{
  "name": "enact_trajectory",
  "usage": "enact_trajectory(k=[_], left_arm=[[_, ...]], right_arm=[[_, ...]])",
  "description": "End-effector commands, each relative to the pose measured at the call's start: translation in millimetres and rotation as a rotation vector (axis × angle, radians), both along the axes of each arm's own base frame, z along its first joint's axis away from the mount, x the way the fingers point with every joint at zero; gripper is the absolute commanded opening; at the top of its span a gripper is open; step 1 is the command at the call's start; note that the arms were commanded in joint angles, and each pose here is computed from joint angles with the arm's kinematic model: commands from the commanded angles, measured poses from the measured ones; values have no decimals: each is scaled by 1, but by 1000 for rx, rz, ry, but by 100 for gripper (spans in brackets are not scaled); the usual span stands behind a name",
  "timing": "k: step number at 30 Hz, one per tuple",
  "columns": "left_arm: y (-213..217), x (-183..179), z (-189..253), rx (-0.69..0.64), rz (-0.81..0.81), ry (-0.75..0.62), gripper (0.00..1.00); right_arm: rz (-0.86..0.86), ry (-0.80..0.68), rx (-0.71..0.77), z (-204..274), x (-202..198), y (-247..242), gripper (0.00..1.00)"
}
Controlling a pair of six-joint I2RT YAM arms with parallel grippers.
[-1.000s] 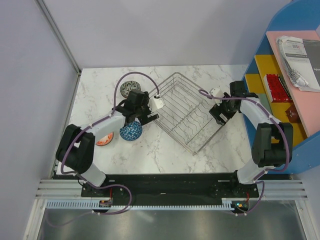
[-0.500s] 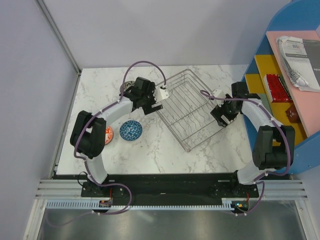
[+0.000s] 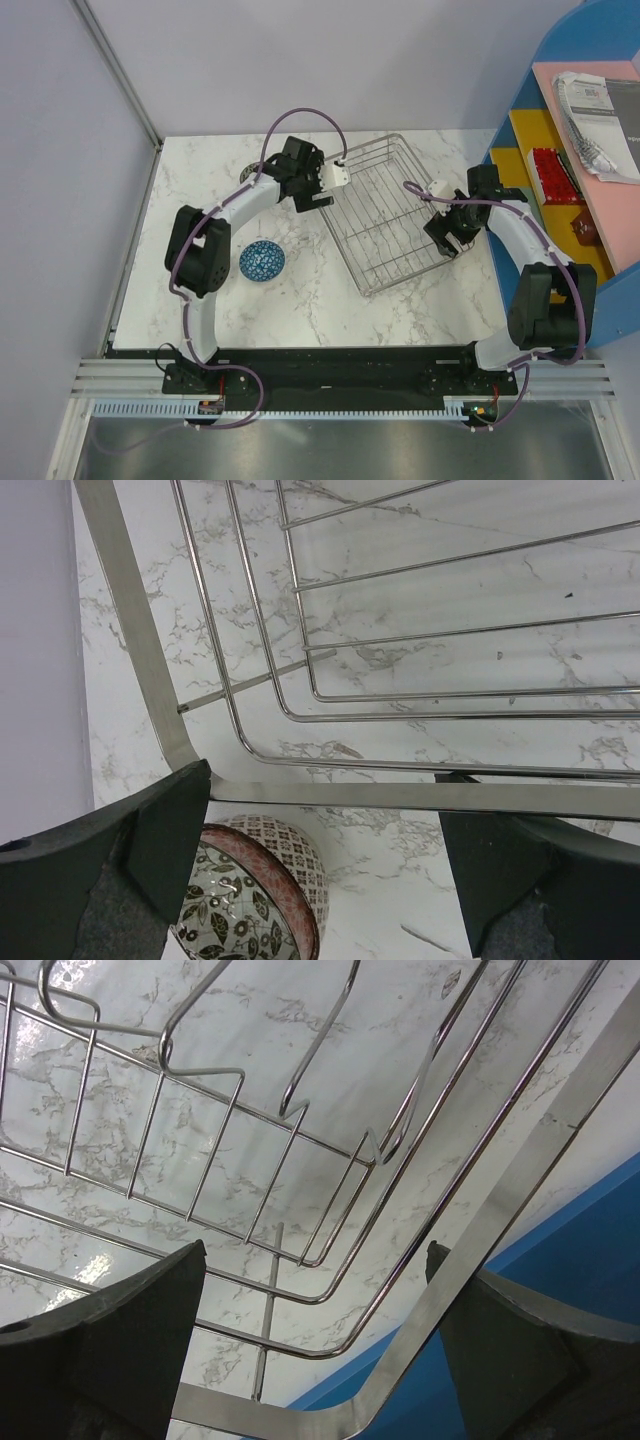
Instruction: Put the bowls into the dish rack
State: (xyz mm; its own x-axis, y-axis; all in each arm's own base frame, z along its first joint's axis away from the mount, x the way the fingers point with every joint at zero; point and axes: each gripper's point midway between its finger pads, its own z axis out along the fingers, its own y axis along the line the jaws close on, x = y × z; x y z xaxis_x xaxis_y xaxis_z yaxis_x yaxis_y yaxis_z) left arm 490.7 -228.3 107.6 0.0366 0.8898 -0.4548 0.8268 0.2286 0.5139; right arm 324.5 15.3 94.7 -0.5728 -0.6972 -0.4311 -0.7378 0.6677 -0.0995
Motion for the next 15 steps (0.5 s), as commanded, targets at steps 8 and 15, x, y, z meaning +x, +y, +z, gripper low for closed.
enact_trajectory(k=[8,15], left_arm=[[37,75,54,-195,421,-223,100],[36,60,65,-242,407,-204,100]], right_arm=[[185,276,159,-17,-79,44,98],[189,265,169,-16,-78,47,98]])
